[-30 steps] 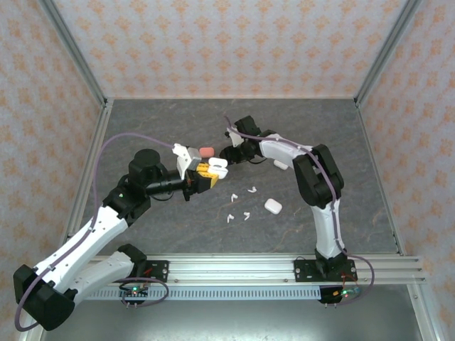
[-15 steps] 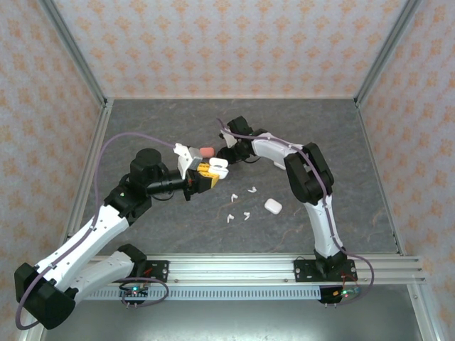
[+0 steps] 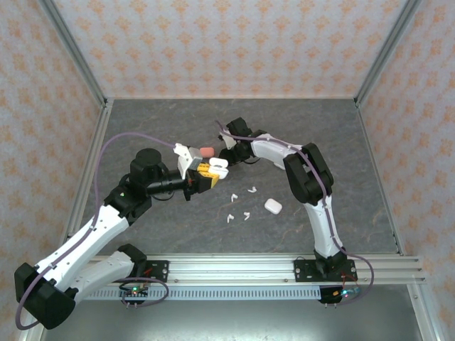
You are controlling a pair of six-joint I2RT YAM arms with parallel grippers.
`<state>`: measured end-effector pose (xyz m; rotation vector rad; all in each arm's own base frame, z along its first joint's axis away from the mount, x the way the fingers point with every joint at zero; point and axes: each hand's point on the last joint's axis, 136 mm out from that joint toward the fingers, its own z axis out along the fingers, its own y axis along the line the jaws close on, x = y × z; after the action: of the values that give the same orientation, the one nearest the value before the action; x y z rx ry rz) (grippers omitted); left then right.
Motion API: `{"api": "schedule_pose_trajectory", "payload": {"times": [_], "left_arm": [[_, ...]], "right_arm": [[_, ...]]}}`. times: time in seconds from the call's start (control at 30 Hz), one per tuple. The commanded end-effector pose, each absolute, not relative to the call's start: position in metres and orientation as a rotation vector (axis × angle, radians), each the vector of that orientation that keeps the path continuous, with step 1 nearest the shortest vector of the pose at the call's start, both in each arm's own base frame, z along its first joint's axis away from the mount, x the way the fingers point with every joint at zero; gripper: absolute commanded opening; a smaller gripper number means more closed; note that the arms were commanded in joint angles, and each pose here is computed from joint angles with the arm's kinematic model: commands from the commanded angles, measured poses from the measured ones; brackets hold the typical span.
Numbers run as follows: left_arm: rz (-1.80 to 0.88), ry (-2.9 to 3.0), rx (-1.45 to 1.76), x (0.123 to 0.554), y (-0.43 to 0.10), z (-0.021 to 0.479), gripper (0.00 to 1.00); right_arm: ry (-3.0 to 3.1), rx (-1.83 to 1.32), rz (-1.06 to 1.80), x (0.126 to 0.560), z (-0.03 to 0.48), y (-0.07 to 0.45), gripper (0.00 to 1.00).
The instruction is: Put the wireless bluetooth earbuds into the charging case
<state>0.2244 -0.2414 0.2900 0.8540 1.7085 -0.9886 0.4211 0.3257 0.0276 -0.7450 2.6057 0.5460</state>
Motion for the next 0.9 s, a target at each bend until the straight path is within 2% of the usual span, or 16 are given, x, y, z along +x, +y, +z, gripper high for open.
{"api": "schedule_pose_trajectory", "payload": {"times": [0.0,0.17,0.37,0.57,0.87], "left_arm": [[-0.974,1.656,0.858,0.224,-0.241,0.307,0.12],[-0.969,1.664,0.850,0.225,-0.240,0.306,0.11],[-0.959,1.658,0.812,0.228,-0.238,0.304,0.11],[-1.000,1.649,0.754,0.234,-0.241,0.301,0.11],[-1.039,1.671,0.723,0.245,-0.248,0.295,0.11]], "right_arm": [[2.707,-0.791,0.521,0.393,0.009,0.318,0.23],[2.674,-0.779,0.528,0.395,0.022,0.318,0.20],[2.564,-0.733,0.542,0.399,0.066,0.317,0.19],[2.396,-0.648,0.549,0.394,0.137,0.303,0.19],[2.088,-0.552,0.636,0.359,0.248,0.278,0.19]]}}
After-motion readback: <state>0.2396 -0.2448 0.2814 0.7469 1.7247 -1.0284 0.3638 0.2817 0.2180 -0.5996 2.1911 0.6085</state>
